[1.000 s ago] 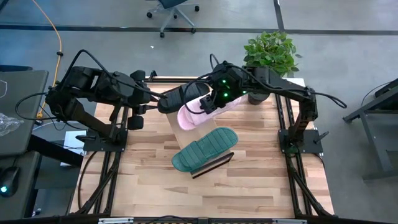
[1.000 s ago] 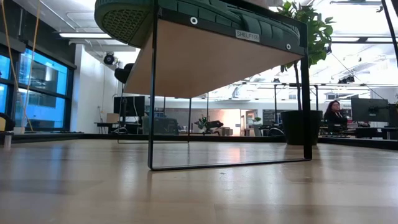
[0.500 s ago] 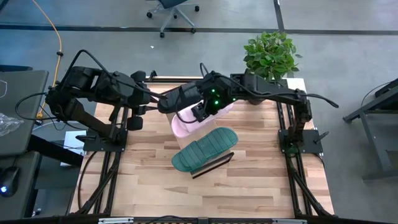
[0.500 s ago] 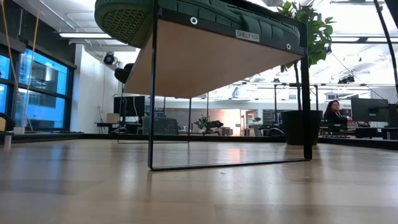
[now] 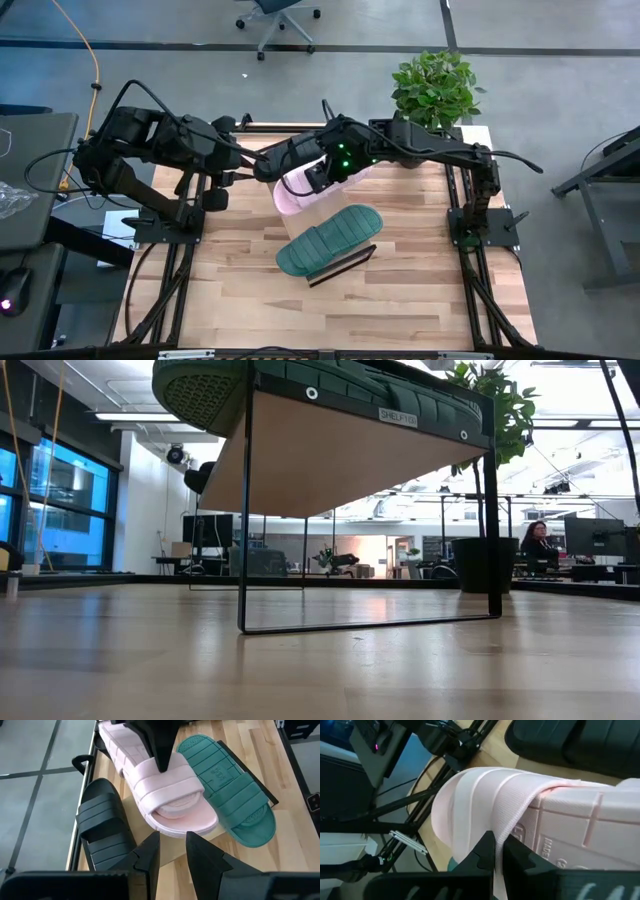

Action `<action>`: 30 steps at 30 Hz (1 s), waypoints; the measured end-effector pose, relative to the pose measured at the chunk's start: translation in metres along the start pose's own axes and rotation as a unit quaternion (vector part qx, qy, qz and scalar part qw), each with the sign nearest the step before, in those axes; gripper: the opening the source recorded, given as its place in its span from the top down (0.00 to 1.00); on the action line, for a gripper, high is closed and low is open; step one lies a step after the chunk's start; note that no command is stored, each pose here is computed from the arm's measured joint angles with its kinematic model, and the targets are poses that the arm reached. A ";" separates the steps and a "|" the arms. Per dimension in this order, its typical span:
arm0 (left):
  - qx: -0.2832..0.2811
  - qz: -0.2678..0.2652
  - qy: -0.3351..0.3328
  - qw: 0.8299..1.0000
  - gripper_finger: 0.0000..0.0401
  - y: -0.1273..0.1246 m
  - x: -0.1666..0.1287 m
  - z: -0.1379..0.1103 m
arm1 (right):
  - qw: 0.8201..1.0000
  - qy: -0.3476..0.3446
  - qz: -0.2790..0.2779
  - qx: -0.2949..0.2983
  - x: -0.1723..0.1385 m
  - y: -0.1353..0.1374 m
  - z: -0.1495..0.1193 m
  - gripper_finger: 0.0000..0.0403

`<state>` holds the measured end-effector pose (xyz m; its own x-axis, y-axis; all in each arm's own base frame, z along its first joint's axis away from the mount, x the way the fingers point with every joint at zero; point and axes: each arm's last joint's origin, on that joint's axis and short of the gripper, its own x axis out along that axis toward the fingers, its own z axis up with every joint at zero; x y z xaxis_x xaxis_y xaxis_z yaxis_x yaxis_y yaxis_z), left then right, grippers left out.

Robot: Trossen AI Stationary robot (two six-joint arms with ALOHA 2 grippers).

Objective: Pick and place slides into the shelf
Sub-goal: Put the pink pair of slides on the shelf

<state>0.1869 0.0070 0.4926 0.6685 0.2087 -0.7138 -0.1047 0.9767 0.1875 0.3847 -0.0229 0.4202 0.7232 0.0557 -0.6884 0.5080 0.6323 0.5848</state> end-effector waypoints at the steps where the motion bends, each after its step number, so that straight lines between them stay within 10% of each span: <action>1: 0.000 -0.001 0.000 1.000 0.79 0.000 0.000 0.000 | 1.000 0.002 -0.002 0.000 0.003 0.000 0.000 1.00; 30: 0.004 -0.017 -0.001 1.000 0.79 -0.001 0.000 0.000 | 0.999 0.051 -0.008 0.007 0.053 -0.009 0.003 1.00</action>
<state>0.1867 0.0060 0.4926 0.6733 0.1755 -0.7183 -0.0756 0.9827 0.1693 0.4197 -0.0279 0.3790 0.6632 0.1243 -0.7381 0.5264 0.6236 0.5780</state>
